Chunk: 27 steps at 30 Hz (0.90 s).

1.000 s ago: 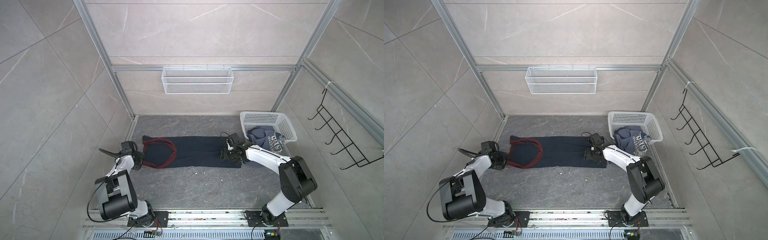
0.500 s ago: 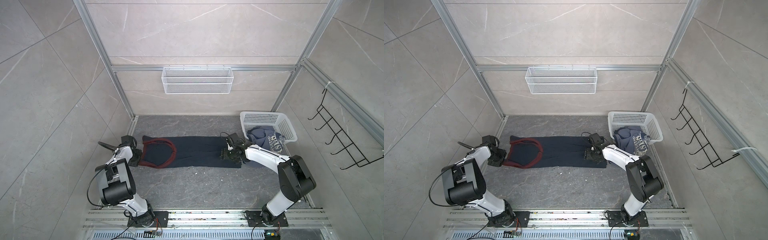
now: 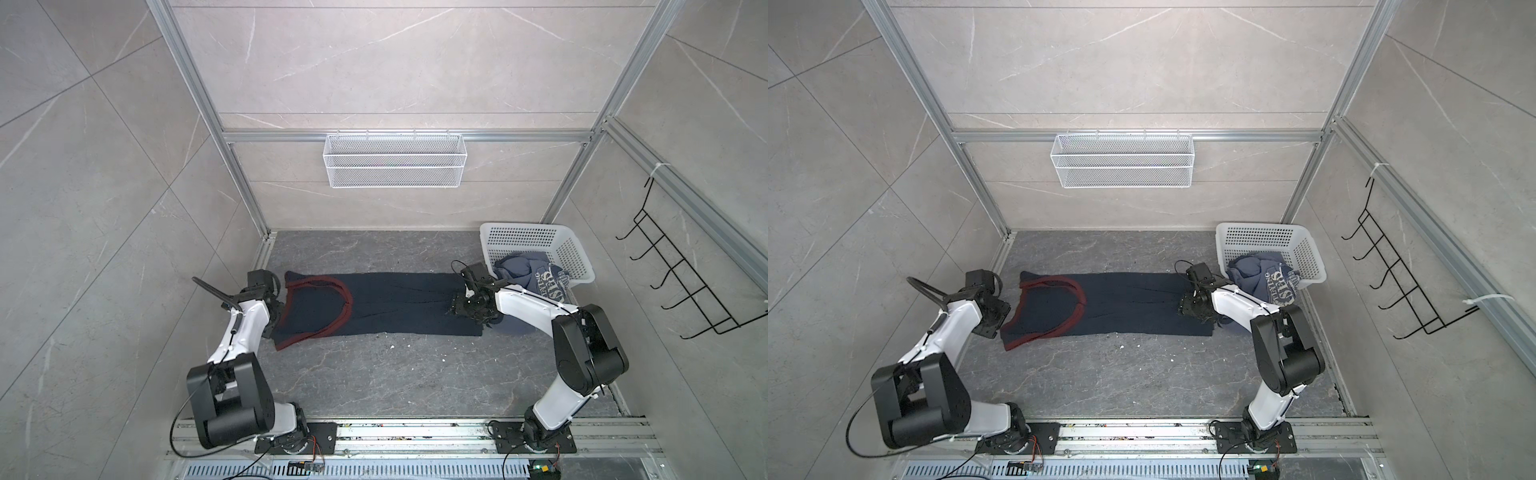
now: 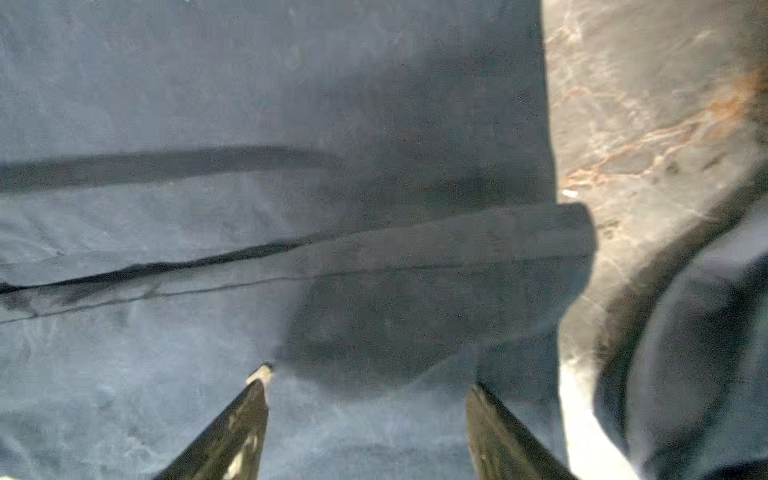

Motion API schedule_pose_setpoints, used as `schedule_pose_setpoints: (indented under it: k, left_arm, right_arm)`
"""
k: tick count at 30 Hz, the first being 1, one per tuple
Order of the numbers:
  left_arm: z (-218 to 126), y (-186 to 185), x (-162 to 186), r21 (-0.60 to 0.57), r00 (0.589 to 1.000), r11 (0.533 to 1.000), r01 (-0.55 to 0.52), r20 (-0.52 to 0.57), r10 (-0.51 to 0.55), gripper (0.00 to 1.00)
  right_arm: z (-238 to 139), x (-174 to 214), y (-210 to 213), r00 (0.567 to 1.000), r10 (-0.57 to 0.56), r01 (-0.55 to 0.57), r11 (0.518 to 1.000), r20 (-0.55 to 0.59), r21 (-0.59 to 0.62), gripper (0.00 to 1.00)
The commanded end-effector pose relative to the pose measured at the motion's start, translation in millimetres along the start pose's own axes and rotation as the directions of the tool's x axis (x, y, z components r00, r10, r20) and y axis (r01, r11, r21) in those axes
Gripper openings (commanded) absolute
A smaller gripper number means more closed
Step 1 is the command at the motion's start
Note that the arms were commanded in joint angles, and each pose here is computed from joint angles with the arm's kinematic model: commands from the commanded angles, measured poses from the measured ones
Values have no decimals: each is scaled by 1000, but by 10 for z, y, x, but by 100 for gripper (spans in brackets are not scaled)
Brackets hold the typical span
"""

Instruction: Fold and stack the tank tops

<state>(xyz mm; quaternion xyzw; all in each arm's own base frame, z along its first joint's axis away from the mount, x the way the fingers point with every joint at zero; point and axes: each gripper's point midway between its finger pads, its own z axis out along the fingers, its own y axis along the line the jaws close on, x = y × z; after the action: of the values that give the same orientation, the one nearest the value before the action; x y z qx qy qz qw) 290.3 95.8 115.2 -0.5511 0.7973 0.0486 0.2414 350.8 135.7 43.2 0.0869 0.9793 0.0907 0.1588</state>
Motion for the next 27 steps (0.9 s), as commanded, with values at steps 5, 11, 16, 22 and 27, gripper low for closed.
schedule_pose_setpoints:
  k: [5, 11, 16, 22, 27]
  left_arm:
    - [-124, 311, 559, -113, 966, 960, -255, -77, 247, 54]
    - [96, 429, 659, -172, 937, 922, -346, -119, 330, 57]
    - [246, 278, 788, -60, 946, 948, -312, -115, 303, 69]
    - [374, 152, 784, -9, 959, 965, -263, -109, 261, 69]
    - [390, 58, 672, 20, 971, 975, -223, -83, 224, 68]
  right_arm:
    - [-125, 39, 80, 1000, 9, -8, 998, 24, -62, 76]
    - [-107, 114, 112, 1000, 5, -4, 995, 14, -103, 76]
    - [-73, 149, 162, 1000, 2, -1, 990, 4, -139, 76]
    - [-29, 180, 170, 1000, 19, -21, 984, -15, -175, 77]
    - [5, 202, 169, 999, 31, -36, 981, -30, -193, 76]
